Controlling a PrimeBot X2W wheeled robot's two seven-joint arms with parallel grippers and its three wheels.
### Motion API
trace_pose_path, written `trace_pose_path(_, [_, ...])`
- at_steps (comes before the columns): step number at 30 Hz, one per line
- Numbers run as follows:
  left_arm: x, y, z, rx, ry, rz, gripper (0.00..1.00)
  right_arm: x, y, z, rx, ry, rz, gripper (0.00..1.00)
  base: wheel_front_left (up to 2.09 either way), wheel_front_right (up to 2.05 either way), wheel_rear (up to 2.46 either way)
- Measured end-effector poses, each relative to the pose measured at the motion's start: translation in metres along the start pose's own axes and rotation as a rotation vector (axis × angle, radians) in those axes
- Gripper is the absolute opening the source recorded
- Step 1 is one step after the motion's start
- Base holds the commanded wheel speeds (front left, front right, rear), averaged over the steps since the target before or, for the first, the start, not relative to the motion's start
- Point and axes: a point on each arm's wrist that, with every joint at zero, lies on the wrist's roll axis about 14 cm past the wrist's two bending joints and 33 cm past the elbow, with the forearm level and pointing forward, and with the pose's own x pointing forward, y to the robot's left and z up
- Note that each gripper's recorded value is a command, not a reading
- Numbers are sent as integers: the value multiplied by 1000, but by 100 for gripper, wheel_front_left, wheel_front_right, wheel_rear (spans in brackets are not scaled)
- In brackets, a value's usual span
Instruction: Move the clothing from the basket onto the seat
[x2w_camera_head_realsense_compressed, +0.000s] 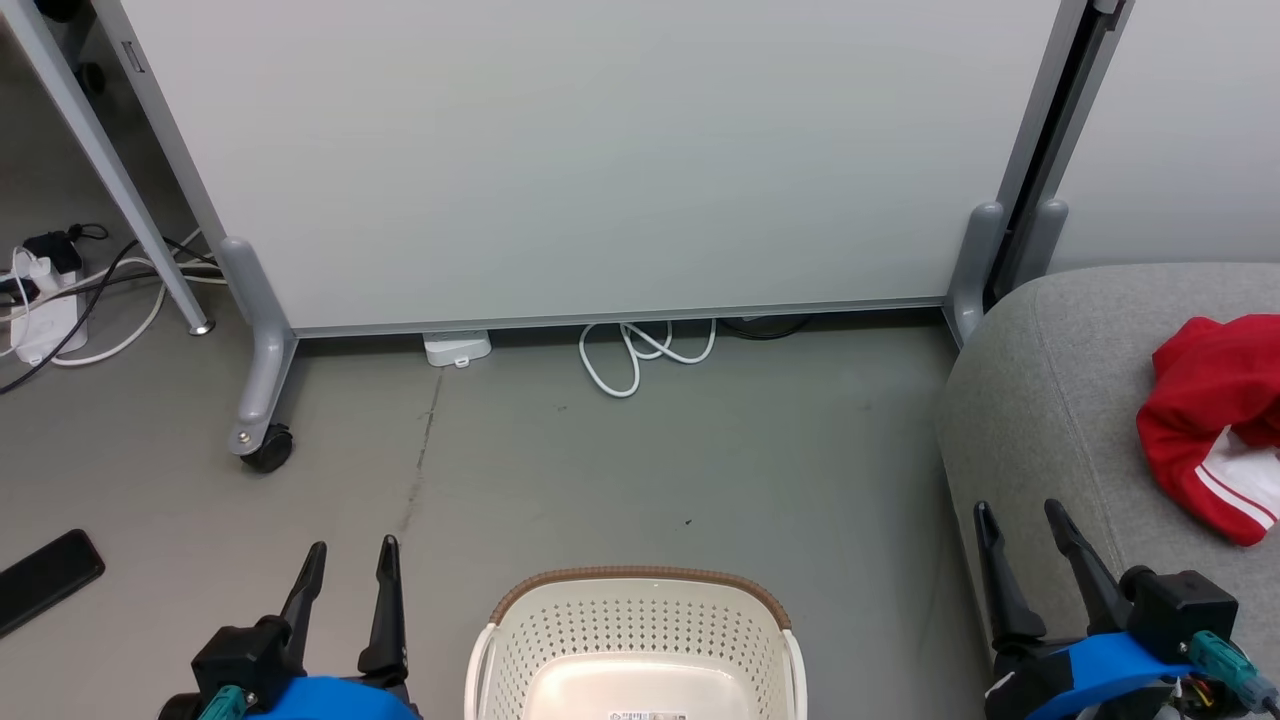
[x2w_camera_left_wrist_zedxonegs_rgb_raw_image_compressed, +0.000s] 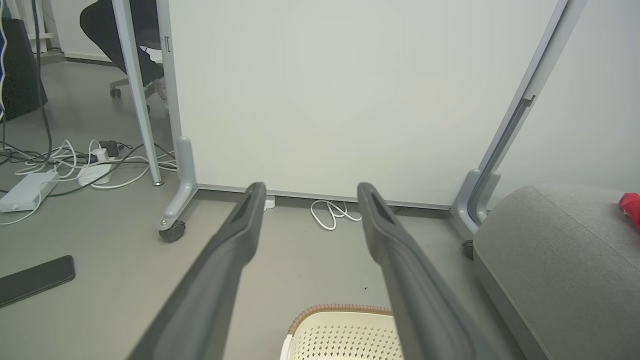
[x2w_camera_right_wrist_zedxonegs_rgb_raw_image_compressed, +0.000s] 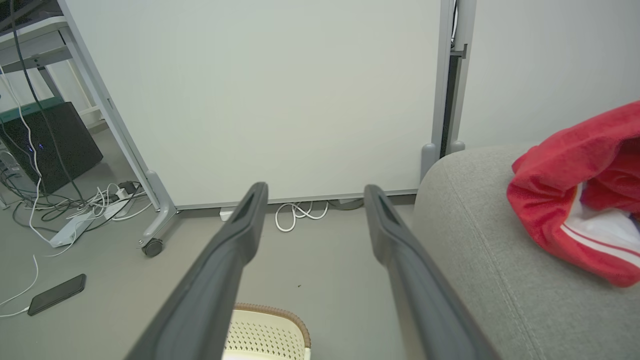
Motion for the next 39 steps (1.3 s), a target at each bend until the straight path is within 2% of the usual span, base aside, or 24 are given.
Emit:
trace_pose_path(1, [0,0,-1,-1,3,0,100,0,0,-1,0,2,0,100,0,0,0])
trace_pose_path(2, [0,0,-2,-2,6,-1,0,0,0,-1,1,3,-1,0,0,0,0])
trace_pose_path(10, [-19,2,-40,-41,123,30,0,-12,-5,-33,21,106,-23,0,0,0,0])
trace_pose_path(29, [-9,12,-29,-357,106,113,0,-13,-19,-31,359,99,-108,0,0,0,0])
trace_pose_path(31, [-4,14,-23,-430,89,122,0,-13,-22,-30,436,95,-123,0,0,0,0])
trace_pose_path(39, [1,14,-17,-544,73,132,0,-11,-26,-27,553,79,-139,0,0,0,0])
